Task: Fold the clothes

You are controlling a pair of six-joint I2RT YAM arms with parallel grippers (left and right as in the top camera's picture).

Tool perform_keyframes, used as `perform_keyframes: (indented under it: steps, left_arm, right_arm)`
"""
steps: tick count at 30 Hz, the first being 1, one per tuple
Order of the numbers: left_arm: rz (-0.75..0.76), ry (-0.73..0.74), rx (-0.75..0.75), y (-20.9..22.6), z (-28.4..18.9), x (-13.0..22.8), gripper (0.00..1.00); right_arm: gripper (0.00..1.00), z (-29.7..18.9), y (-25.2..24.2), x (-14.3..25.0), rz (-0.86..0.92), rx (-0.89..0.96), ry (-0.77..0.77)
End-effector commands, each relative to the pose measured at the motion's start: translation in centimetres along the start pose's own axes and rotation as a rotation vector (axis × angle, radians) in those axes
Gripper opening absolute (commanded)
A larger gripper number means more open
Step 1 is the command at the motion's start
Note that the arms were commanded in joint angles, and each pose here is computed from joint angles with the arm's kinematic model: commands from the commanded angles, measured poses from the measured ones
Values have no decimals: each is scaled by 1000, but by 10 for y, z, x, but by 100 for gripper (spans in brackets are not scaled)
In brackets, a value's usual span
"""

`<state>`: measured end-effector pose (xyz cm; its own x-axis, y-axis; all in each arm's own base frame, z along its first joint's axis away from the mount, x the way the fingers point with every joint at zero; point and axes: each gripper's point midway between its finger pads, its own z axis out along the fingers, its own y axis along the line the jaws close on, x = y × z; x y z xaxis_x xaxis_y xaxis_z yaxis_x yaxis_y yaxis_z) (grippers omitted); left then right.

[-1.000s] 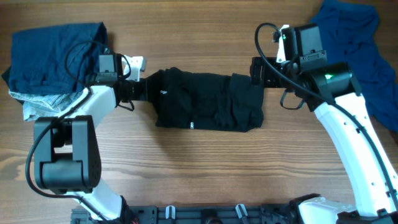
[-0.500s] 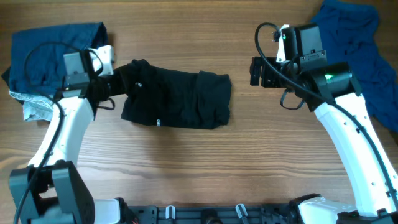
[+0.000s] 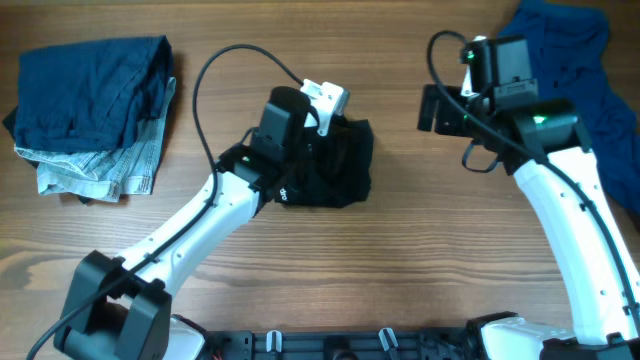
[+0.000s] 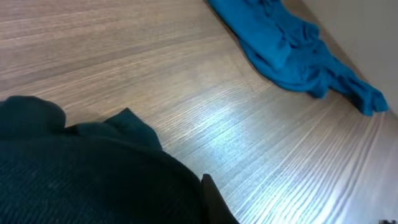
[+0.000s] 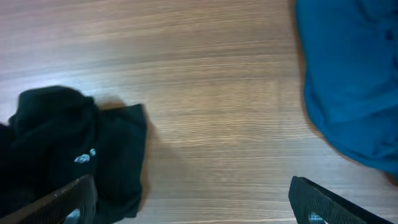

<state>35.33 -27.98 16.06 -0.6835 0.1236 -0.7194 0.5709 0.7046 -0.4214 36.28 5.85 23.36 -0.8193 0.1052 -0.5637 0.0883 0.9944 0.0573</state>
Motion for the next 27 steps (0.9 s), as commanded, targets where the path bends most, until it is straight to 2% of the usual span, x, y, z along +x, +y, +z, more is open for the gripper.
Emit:
perform_keyframes:
  steps: [1,5,8,9,11,14,16,22,24,27]
  left_arm:
    - [20,-16,-20,-3,21,0,4]
    - [39,-52,21,-16,37,-4,7]
    - [66,-77,54,-30,44,-6,13]
    - [74,-75,65,-36,46,-4,26]
    - [91,-59,90,-51,49,2,100]
    - [29,-71,92,-50,48,-2,100]
    - [-56,-117,90,-40,38,-19,100]
    - [-79,-206,144,-43,4,-53,100]
    - [-79,-153,202,-54,4,-43,100]
    - [-92,-74,196,-62,11,-21,100]
  right_arm:
    - [100,-10,-31,-16,88,42,-59]
    - [100,-24,-61,-27,173,28,-108]
    - [99,-24,-77,-27,215,41,-108]
    - [100,-25,-80,-28,222,46,-112]
    - [100,-25,-84,-31,234,44,-122]
    - [100,-25,-81,-33,236,16,-129]
    - [99,-25,-80,-34,235,13,-130]
    - [99,-25,-79,-37,234,7,-142]
    - [100,-26,-77,-40,233,-8,-155]
    - [99,-26,-75,-41,233,-19,-157]
